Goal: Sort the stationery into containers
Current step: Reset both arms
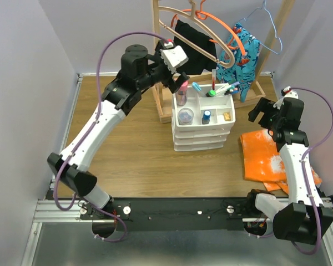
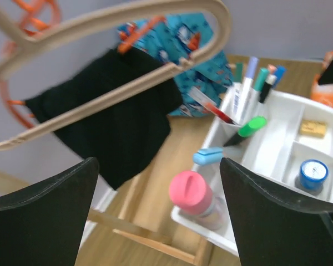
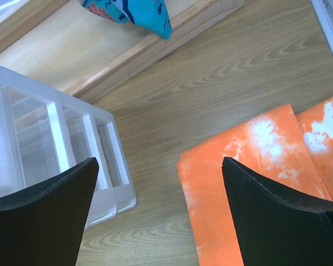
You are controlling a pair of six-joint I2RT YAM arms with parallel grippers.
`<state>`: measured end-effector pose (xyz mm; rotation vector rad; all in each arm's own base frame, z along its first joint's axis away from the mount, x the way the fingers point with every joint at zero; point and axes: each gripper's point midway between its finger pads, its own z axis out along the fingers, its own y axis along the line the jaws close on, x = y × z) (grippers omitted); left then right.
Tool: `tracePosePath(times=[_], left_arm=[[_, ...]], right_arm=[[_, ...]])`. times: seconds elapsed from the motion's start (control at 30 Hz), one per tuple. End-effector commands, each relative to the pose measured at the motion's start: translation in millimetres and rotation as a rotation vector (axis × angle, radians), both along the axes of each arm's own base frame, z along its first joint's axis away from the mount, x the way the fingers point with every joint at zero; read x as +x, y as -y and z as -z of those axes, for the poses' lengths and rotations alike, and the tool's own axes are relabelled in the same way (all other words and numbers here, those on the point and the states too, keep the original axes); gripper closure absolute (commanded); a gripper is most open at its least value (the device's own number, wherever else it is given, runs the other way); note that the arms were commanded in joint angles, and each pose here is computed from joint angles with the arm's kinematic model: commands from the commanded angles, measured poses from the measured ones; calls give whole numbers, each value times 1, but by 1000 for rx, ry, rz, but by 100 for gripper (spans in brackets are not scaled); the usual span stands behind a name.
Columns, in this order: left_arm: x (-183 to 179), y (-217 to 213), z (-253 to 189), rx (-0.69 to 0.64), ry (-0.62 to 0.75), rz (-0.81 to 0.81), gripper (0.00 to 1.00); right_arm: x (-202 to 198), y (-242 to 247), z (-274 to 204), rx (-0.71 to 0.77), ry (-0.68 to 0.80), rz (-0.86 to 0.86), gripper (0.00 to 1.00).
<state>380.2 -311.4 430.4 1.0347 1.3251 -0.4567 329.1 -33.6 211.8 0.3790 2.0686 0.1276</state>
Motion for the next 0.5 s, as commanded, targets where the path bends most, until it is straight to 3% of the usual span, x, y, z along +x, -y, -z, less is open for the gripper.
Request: tracePosePath(times=[0.0,0.03,0.1,0.13,0.2,0.33,0.47], left_arm=[[-30,-63,-91,-139,221,-209,1],[-21,-71,-59,-97,187,-267,1],[-19,-119,-59,-145,213,-497,1],[-12,-131,-23,-118,148,-569,1],[-12,-164,-4,-132,90,-713,1],[-14,-189,67,-95,-60,-803,1],[-19,-189,93,-97,-105,-793,1]], right_arm=[[2,7,-20,-28,17,24,0],[1,10,-20,-32,8,42,0],[-2,20,-18,-37,-25,118,0],[-2,24,-17,-39,-34,142,0],[-4,30,-19,-50,-48,180,0],[-5,35,-27,-69,-48,200,0],[-4,33,-32,-69,-40,188,0]])
